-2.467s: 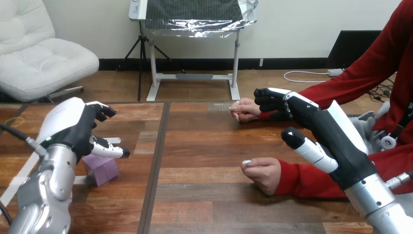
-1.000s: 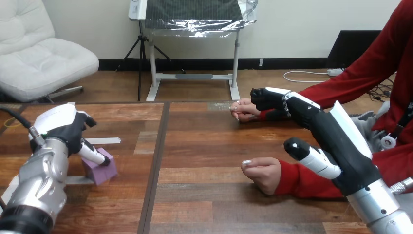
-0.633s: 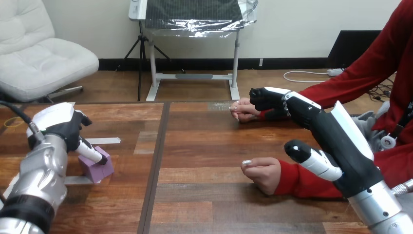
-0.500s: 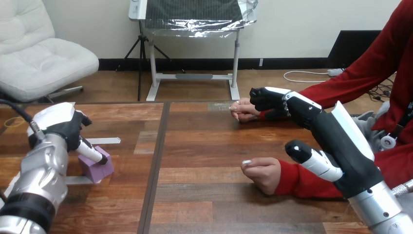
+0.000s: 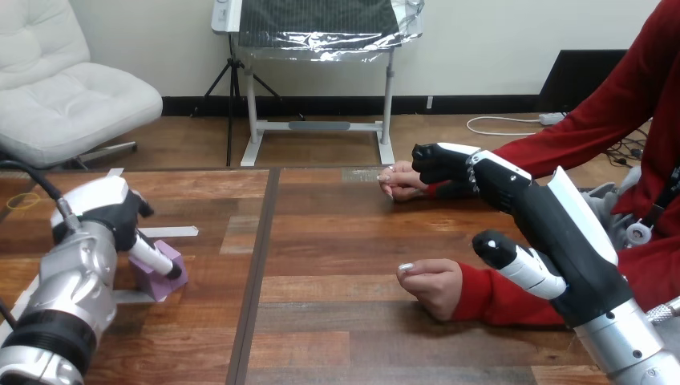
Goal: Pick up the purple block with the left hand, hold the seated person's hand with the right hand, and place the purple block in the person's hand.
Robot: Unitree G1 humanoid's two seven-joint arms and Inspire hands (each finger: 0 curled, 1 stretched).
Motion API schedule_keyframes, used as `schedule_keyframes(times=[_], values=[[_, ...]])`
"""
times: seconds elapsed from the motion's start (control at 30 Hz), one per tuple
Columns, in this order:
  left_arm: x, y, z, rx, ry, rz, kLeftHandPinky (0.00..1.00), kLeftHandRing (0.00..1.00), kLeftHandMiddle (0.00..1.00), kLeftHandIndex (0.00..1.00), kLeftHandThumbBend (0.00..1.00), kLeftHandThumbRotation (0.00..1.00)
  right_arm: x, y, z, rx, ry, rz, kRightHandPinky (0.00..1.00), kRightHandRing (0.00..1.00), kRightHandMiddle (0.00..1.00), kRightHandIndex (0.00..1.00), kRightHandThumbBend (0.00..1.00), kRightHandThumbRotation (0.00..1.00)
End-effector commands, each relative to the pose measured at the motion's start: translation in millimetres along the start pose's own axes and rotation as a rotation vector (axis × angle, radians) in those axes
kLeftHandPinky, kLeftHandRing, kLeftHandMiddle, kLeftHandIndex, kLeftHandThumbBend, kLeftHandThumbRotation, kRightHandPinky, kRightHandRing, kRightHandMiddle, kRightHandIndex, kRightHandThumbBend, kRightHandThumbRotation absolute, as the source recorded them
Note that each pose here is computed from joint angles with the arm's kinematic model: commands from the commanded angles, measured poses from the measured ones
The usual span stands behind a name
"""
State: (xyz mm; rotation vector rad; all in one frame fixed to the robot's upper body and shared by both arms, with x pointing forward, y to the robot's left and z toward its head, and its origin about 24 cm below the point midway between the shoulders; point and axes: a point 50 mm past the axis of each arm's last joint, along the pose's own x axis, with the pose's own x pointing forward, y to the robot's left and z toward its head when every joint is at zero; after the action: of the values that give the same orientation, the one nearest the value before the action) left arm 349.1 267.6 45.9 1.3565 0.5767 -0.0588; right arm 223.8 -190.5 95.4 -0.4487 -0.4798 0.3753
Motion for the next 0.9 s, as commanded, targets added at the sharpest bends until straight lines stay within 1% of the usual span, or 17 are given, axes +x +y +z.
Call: schedule_keyframes(times=[0.0, 0.13, 0.17, 0.23, 0.43, 0.63, 0.77, 0.87], values=[[2.2, 26.2, 15.6, -0.003, -0.021, 0.057, 0.66, 0.80, 0.81, 0.81, 0.88, 0.21, 10.3, -4.2, 11.4, -0.004, -0.070, -0.020, 0.72, 0.77, 0.79, 0.80, 0.97, 1.00], [2.9, 25.3, 15.0, 0.009, -0.011, 0.049, 0.63, 0.78, 0.80, 0.80, 0.89, 0.20, 10.2, -4.0, 11.1, -0.004, -0.071, -0.020, 0.72, 0.77, 0.79, 0.80, 0.97, 1.00], [3.0, 25.1, 14.8, 0.011, -0.009, 0.047, 0.60, 0.75, 0.78, 0.79, 0.89, 0.21, 10.2, -3.8, 11.1, -0.004, -0.071, -0.020, 0.72, 0.77, 0.79, 0.80, 0.97, 1.00], [3.6, 24.5, 14.2, 0.015, -0.004, 0.039, 0.58, 0.73, 0.76, 0.78, 0.89, 0.21, 10.2, -3.7, 11.1, -0.005, -0.071, -0.020, 0.72, 0.77, 0.79, 0.80, 0.96, 1.00], [4.5, 23.4, 13.3, 0.025, 0.004, 0.021, 0.55, 0.73, 0.77, 0.78, 0.89, 0.23, 10.2, -3.6, 11.0, -0.006, -0.072, -0.020, 0.72, 0.77, 0.79, 0.79, 0.96, 1.00], [4.9, 24.1, 13.0, 0.019, 0.016, -0.010, 0.59, 0.76, 0.79, 0.78, 0.89, 0.25, 10.0, -3.7, 10.5, -0.005, -0.072, -0.021, 0.72, 0.77, 0.79, 0.79, 0.95, 1.00], [5.0, 24.5, 12.9, 0.022, 0.023, -0.028, 0.65, 0.80, 0.81, 0.77, 0.88, 0.28, 9.8, -3.7, 10.2, -0.006, -0.069, -0.024, 0.72, 0.77, 0.79, 0.80, 0.95, 1.00], [4.6, 25.5, 13.3, 0.019, 0.023, -0.038, 0.68, 0.81, 0.81, 0.76, 0.87, 0.30, 9.9, -3.7, 10.1, -0.004, -0.070, -0.024, 0.72, 0.77, 0.79, 0.80, 0.95, 1.00]])
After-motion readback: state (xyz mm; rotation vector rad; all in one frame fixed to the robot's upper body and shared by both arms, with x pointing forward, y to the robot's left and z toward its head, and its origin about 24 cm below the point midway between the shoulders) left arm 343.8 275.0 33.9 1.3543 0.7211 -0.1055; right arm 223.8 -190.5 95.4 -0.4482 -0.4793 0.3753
